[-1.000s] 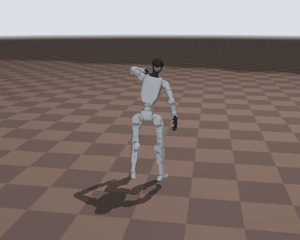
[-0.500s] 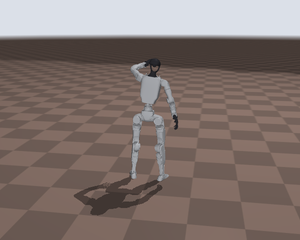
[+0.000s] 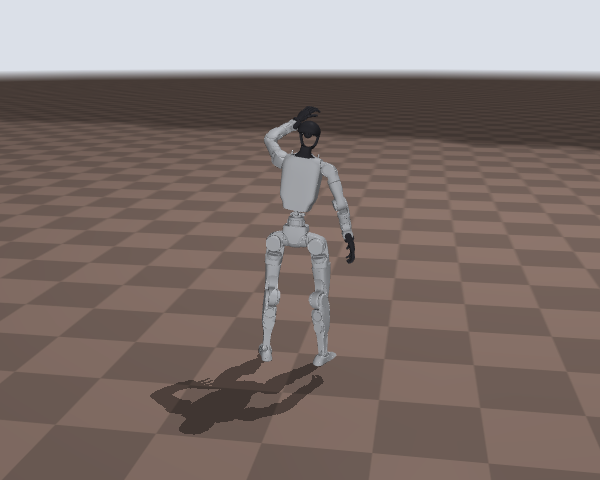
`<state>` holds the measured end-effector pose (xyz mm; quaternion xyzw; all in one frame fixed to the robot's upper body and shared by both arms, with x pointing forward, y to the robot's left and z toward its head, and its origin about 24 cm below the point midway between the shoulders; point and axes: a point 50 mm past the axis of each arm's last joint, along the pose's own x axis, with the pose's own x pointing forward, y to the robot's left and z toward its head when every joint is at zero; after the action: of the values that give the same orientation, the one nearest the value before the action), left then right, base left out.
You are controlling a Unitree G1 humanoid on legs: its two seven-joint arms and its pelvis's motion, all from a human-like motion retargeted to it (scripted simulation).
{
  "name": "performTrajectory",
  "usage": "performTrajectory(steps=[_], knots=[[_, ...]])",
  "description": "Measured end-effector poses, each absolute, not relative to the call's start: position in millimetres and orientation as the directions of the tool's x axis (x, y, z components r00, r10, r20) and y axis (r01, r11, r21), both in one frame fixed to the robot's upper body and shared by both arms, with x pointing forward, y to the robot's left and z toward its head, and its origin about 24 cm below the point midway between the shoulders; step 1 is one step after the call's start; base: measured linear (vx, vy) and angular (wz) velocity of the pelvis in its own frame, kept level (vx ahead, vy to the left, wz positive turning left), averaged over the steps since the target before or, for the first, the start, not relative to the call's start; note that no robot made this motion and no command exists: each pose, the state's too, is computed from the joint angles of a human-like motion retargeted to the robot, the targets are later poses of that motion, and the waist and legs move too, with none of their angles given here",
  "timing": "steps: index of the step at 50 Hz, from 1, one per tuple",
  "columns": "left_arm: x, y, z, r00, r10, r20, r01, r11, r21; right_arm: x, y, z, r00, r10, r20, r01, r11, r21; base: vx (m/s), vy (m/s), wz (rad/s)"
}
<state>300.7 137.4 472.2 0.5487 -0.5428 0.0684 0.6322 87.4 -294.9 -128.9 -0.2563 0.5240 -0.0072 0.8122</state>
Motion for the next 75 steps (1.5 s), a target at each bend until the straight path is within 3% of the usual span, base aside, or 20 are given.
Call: performTrajectory(steps=[4,7,11,15,17,20,24,30,35,39,43,47,50,53,58,62,65,70,73,75], knots=[[304.4,145.6,482.2,0.362,-0.453,0.814,-0.808,0.283,0.517,92.3,-296.5,-126.9,0.473,-0.318,-0.822,-0.184,0.876,-0.445,0.0,0.0,0.0],[315.0,145.7,459.5,0.523,-0.517,0.678,-0.672,0.239,0.701,95.8,-304.0,-122.8,0.475,-0.328,-0.817,-0.171,0.876,-0.452,0.0,0.0,0.0],[328.8,148.7,384.5,0.755,-0.635,0.163,-0.044,0.198,0.979,98.5,-315.8,-116.5,0.454,-0.314,-0.834,-0.231,0.863,-0.45,0.01,0.0,-0.14],[316.5,157.2,291.0,0.57,-0.67,-0.476,0.653,0.017,0.757,101.1,-322.3,-111.8,0.425,-0.28,-0.861,-0.301,0.853,-0.426,0.0,0.0,-0.05],[306.3,156.9,271.1,0.48,-0.672,-0.564,0.727,-0.055,0.684,101.5,-319.8,-112.4,0.428,-0.269,-0.863,-0.309,0.853,-0.42,0.0,0.0,0.0],[303.9,149.3,283.9,0.56,-0.73,-0.392,0.539,-0.038,0.841,99.3,-310.2,-116.8,0.453,-0.27,-0.85,-0.285,0.859,-0.425,0.0,0.0,0.0],[309.5,140.4,351.9,0.651,-0.754,0.08,-0.016,0.092,0.996,90.8,-292.0,-126.2,0.462,-0.231,-0.856,-0.296,0.87,-0.394,0.01,0.0,0.09],[302.9,144.4,445.8,0.501,-0.615,0.609,-0.59,0.273,0.76,83.9,-286.2,-130.8,0.456,-0.222,-0.862,-0.307,0.87,-0.386,0.0,0.0,0.0],[301.9,154.7,469.0,0.362,-0.474,0.802,-0.789,0.301,0.535,87.3,-291.8,-129.1,0.472,-0.299,-0.829,-0.212,0.875,-0.436,0.0,0.0,0.0],[313.3,155.0,435.3,0.537,-0.561,0.63,-0.638,0.219,0.738,93.9,-299.3,-124.2,0.482,-0.312,-0.819,-0.213,0.865,-0.454,0.0,-0.01,-0.15],[319.5,157.3,359.5,0.737,-0.666,0.119,-0.049,0.124,0.991,100.2,-311.4,-116.2,0.476,-0.297,-0.828,-0.262,0.85,-0.456,0.0,-0.02,-0.24],[298.9,165.5,273.2,0.557,-0.658,-0.507,0.63,-0.063,0.774,104.0,-324.3,-107.5,0.449,-0.279,-0.849,-0.31,0.842,-0.44,0.0,-0.03,-0.22],[276.7,166.2,246.3,0.354,-0.621,-0.699,0.802,-0.182,0.568,101.3,-328.8,-105.4,0.425,-0.27,-0.864,-0.337,0.839,-0.428,0.0,-0.02,-0.12],[278.9,158.7,271.1,0.466,-0.704,-0.536,0.685,-0.096,0.722,92.5,-321.2,-112.0,0.414,-0.273,-0.868,-0.336,0.841,-0.425,0.0,0.0,0.0],[294.1,145.5,382.1,0.642,-0.744,0.187,-0.026,0.222,0.975,86.3,-300.5,-123.8,0.432,-0.242,-0.869,-0.351,0.842,-0.409,0.0,0.0,0.0],[292.7,155.1,454.1,0.494,-0.571,0.656,-0.587,0.337,0.736,91.0,-291.7,-126.3,0.469,-0.24,-0.85,-0.326,0.848,-0.419,0.0,0.0,0.0],[290.4,167.1,477.2,0.359,-0.438,0.824,-0.773,0.355,0.526,93.3,-291.2,-126.0,0.49,-0.273,-0.828,-0.268,0.857,-0.441,0.0,0.0,0.0],[300.1,166.6,447.5,0.427,-0.514,0.744,-0.733,0.285,0.618,95.0,-303.6,-120.5,0.501,-0.348,-0.792,-0.182,0.853,-0.489,0.0,0.0,0.0],[306.6,160.3,393.4,0.602,-0.638,0.48,-0.433,0.244,0.868,94.3,-317.0,-114.3,0.493,-0.367,-0.789,-0.2,0.835,-0.512,0.0,0.0,0.0],[306.9,156.7,351.9,0.683,-0.704,0.195,-0.063,0.209,0.976,95.0,-322.1,-111.6,0.479,-0.355,-0.803,-0.236,0.829,-0.507,0.0,0.0,0.0]])
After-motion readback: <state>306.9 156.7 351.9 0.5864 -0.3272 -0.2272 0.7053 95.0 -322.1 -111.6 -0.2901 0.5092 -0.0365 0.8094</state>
